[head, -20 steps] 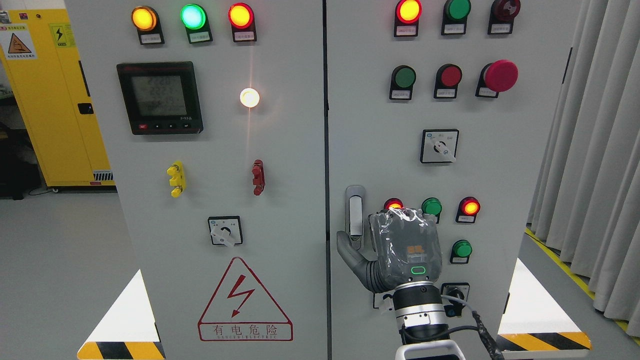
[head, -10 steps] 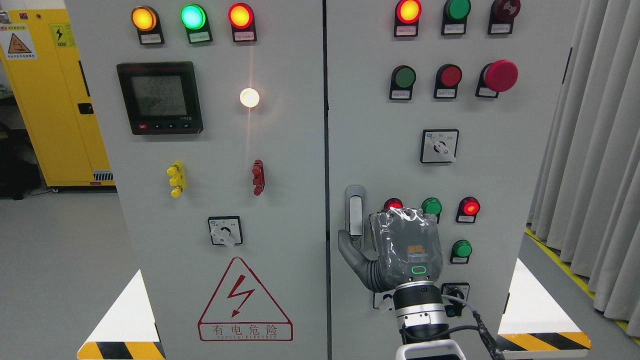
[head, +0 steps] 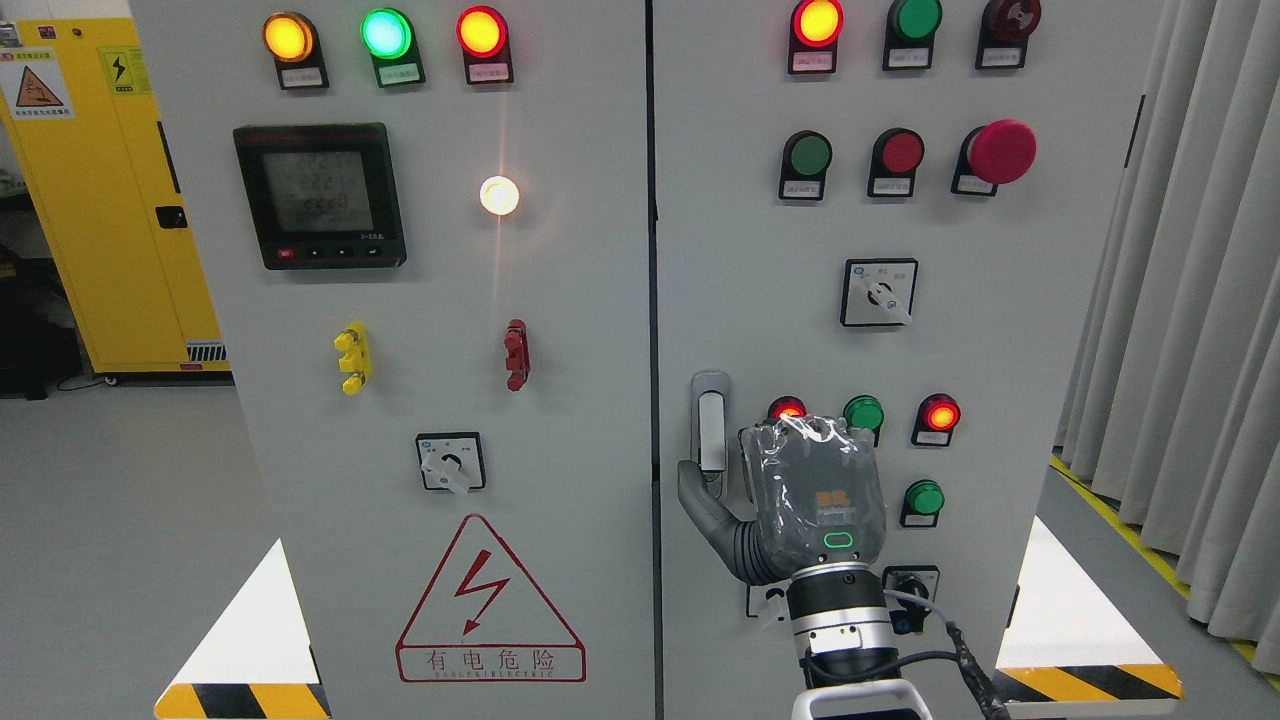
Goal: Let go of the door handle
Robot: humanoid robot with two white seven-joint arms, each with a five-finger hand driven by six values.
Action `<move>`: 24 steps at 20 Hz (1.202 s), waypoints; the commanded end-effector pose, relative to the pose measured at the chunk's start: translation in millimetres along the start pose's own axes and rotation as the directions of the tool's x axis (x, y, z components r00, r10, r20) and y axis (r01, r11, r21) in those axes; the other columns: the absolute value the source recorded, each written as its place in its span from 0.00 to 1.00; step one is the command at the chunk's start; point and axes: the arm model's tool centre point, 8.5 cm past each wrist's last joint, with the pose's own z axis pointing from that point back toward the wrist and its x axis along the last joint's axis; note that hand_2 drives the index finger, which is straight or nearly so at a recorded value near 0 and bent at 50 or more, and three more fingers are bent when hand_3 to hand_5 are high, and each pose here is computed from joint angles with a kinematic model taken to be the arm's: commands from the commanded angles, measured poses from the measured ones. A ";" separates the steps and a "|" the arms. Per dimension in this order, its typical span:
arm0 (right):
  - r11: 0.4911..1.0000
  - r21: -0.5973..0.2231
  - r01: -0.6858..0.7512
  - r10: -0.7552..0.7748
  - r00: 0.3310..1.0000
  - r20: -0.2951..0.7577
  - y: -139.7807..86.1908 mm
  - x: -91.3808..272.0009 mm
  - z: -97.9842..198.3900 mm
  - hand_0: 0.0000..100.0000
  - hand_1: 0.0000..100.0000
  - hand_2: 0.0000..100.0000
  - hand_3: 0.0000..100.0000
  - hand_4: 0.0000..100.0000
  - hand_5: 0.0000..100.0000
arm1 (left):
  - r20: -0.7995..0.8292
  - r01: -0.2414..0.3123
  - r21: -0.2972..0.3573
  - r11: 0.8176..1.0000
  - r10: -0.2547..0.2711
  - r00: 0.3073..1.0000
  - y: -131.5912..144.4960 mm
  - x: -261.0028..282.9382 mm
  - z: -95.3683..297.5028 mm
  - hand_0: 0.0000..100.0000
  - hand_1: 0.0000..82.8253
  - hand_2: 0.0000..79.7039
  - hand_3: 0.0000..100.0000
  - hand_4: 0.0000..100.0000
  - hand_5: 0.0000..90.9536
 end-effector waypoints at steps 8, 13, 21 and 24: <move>1.000 -0.005 0.003 -0.003 1.000 -0.010 -1.2 -3.6 0.3 0.51 0.26 1.00 1.00 1.00 1.00 | 0.015 -0.002 -0.002 1.000 0.002 1.000 -0.9 5.3 -0.3 0.12 0.67 0.00 0.00 0.00 0.00; 1.000 -0.004 0.002 -0.002 1.000 -0.015 -0.8 -4.2 0.8 0.54 0.28 1.00 1.00 1.00 1.00 | 0.015 -0.002 -0.002 1.000 0.002 1.000 -0.9 5.3 -0.3 0.12 0.67 0.00 0.00 0.00 0.00; 1.000 0.000 0.004 -0.004 0.999 -0.034 0.0 -6.2 1.4 0.64 0.35 1.00 1.00 1.00 1.00 | 0.015 -0.002 -0.002 1.000 0.002 1.000 -0.9 5.3 -0.3 0.12 0.67 0.00 0.00 0.00 0.00; 1.000 -0.001 0.006 -0.006 0.999 -0.034 0.0 -6.2 1.4 0.63 0.36 1.00 1.00 1.00 1.00 | 0.015 -0.002 -0.002 1.000 0.002 1.000 -0.9 5.3 -0.3 0.12 0.67 0.00 0.00 0.00 0.00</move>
